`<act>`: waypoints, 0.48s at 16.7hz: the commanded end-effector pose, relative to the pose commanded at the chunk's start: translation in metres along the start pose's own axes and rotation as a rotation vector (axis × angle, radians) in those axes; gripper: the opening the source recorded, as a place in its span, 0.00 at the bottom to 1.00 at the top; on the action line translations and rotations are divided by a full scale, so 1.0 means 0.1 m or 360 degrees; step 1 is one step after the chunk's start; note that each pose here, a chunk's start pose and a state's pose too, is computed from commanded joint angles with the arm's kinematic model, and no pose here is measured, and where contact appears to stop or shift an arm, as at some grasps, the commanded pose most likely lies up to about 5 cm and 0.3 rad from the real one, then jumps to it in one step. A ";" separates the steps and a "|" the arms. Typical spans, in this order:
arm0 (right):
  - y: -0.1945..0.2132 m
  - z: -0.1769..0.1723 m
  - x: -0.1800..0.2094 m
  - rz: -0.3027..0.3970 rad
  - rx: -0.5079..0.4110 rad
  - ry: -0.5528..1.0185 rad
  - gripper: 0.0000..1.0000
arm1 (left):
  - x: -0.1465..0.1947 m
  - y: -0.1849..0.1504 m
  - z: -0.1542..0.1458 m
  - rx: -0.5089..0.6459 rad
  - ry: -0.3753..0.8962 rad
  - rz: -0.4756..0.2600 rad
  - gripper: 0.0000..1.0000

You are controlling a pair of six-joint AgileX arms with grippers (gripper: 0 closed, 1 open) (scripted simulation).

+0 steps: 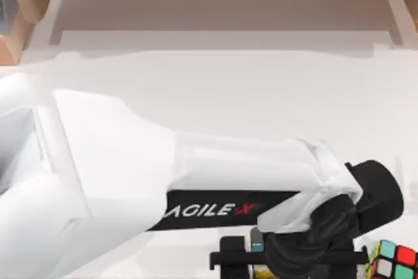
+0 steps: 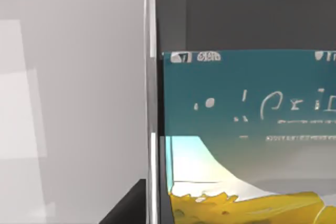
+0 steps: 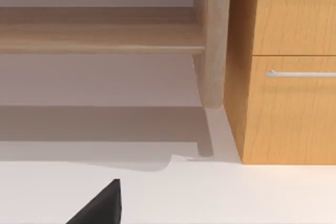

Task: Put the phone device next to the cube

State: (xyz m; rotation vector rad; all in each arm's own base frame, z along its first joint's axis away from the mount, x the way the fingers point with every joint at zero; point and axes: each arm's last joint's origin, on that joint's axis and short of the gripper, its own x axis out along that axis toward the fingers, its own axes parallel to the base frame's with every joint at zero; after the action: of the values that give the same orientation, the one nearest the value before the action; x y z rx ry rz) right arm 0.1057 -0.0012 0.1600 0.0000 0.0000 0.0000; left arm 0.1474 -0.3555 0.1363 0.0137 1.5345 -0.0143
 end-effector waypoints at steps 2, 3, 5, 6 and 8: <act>0.00 0.00 0.00 0.0000 0.0000 0.0000 1.00 | 0.00 0.00 0.00 0.0000 0.0000 0.0000 0.90; 0.00 0.00 0.00 0.0000 0.0000 0.0000 1.00 | 0.00 0.00 0.00 0.0000 0.0000 0.0000 0.98; 0.00 0.00 0.00 0.0000 0.0000 0.0000 1.00 | 0.00 0.00 0.00 0.0000 0.0000 0.0000 1.00; 0.00 0.00 0.00 0.0000 0.0000 0.0000 1.00 | 0.00 0.00 0.00 0.0000 0.0000 0.0000 1.00; 0.00 0.00 0.00 0.0000 0.0000 0.0000 1.00 | 0.00 0.00 0.00 0.0000 0.0000 0.0000 1.00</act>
State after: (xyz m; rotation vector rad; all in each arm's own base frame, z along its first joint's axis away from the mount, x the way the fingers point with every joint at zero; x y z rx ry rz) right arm 0.1057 -0.0012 0.1600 0.0000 0.0000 0.0000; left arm 0.1474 -0.3555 0.1363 0.0137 1.5345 -0.0143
